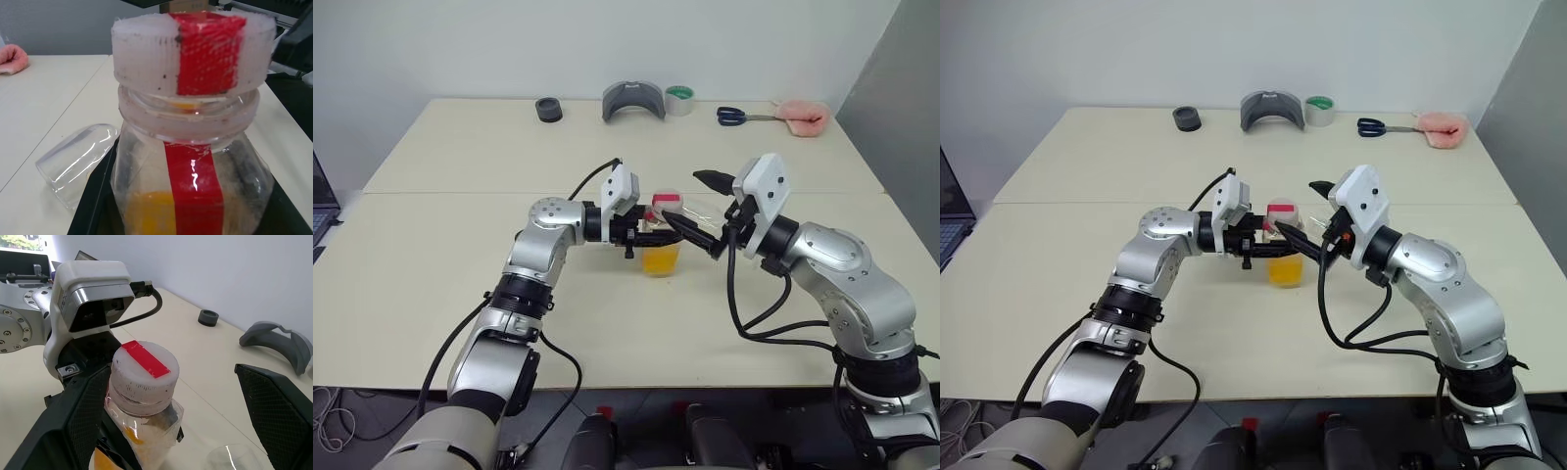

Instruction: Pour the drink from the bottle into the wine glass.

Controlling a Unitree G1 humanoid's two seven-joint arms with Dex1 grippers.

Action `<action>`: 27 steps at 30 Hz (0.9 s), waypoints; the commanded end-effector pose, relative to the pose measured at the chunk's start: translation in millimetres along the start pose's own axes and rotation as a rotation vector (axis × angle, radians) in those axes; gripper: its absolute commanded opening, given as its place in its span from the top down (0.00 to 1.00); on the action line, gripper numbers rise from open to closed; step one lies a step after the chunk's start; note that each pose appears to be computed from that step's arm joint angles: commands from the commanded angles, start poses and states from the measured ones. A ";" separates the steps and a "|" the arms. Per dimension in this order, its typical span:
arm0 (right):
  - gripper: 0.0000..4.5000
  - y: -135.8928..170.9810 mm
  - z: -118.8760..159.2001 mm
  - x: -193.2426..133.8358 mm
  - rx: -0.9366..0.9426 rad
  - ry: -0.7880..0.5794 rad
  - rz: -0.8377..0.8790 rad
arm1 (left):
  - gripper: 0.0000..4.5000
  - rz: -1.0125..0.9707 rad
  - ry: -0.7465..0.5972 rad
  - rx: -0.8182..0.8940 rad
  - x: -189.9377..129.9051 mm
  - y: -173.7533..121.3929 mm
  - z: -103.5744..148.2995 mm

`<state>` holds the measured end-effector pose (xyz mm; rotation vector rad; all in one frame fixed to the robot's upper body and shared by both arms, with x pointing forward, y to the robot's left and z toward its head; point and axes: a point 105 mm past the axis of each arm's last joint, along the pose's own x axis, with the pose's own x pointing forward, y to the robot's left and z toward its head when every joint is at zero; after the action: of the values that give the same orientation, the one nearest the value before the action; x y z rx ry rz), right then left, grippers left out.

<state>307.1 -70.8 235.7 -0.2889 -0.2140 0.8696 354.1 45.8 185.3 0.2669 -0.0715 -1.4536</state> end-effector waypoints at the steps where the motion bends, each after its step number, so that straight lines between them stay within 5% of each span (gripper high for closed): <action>1: 0.05 -5.2 11.9 -6.2 -0.024 -0.037 -0.024 | 0.61 -0.005 -0.038 0.053 -1.3 1.8 15.5; 27: 0.00 9.1 23.2 -8.1 0.115 -0.075 0.106 | 0.61 0.001 -0.069 0.044 -0.8 1.0 19.1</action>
<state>290.8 -67.3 241.1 -0.1557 -0.1674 1.0003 353.7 44.5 186.1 0.2575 -0.0787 -1.4560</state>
